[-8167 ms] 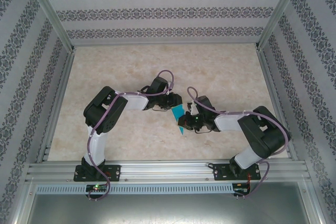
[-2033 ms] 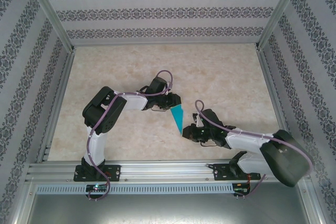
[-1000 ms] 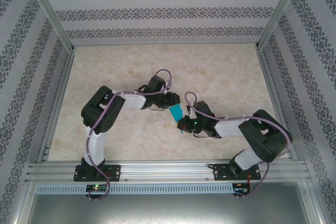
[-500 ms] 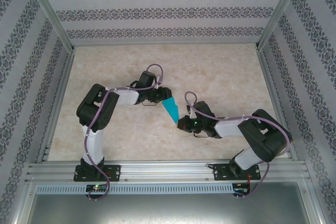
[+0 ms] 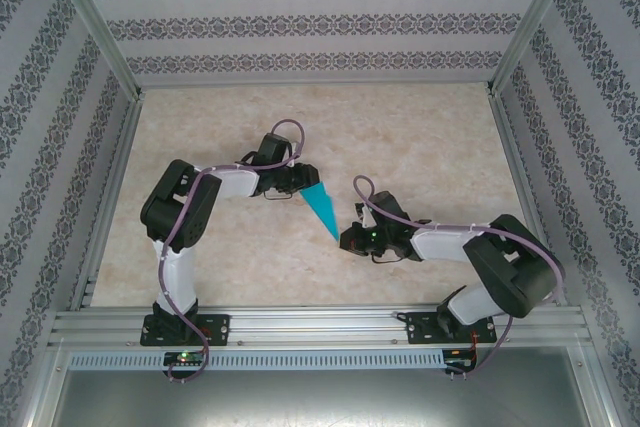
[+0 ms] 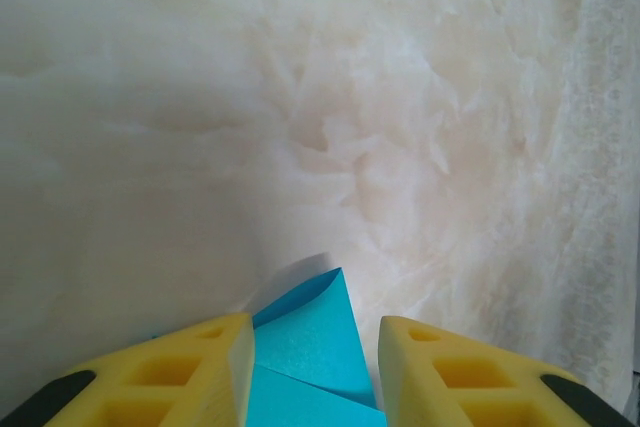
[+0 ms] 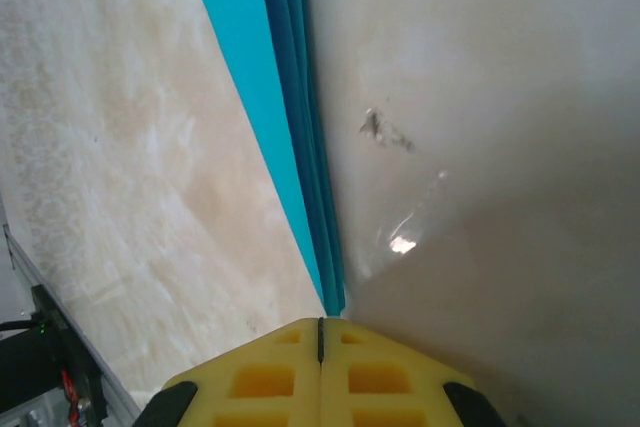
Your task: Fold a paper plane with a square sheet of paper (pick it up from the middle)
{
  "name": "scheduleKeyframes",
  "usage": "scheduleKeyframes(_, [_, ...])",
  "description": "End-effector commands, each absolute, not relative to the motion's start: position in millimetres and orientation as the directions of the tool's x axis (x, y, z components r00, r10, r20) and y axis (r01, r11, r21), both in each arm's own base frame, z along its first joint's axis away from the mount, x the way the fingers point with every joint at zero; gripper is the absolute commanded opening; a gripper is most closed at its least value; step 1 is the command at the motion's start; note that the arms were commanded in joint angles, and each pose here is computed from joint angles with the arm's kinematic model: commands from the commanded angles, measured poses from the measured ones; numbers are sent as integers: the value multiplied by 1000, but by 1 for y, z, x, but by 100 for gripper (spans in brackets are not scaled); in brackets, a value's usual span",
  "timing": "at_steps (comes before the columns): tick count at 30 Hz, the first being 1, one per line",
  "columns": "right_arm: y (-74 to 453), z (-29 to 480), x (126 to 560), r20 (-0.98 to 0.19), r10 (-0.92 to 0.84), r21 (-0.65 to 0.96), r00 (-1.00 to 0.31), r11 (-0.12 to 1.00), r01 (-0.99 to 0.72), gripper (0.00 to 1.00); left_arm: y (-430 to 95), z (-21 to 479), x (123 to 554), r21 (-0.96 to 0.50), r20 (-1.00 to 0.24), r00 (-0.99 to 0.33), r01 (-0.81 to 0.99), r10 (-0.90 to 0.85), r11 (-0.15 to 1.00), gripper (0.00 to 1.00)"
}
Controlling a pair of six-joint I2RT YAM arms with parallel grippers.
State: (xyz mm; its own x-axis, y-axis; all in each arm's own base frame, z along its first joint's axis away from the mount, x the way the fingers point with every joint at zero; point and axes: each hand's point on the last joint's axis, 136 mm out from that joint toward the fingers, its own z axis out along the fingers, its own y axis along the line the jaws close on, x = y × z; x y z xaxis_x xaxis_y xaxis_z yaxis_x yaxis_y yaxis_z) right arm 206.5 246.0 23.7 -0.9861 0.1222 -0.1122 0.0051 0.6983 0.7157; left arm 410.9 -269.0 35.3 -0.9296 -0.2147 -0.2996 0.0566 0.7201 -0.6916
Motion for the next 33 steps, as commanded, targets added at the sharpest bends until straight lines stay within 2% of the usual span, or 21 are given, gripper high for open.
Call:
scheduleKeyframes(1, [260,61,215,-173,100,757,-980,650,-67,0,-259,33,409,-667,-306,-930,56,-204,743,40])
scheduleKeyframes(5, [272,87,234,-243,92,767,-966,628,-133,0,-263,27,406,-680,-286,-937,51,-200,732,40])
scheduleKeyframes(8, [280,78,248,-240,80,747,-967,652,-131,1,-265,27,405,-682,-282,-939,54,-194,729,40])
scheduleKeyframes(15, [297,35,266,-150,89,774,-985,630,-61,0,-265,28,404,-679,-280,-942,58,-185,732,40])
scheduleKeyframes(22, [280,-1,243,-85,85,732,-993,681,-5,0,-266,30,402,-681,-281,-944,68,-175,729,41])
scheduleKeyframes(33, [276,-8,231,-44,104,744,-994,667,37,0,-267,117,416,-672,-436,-883,194,-171,715,48])
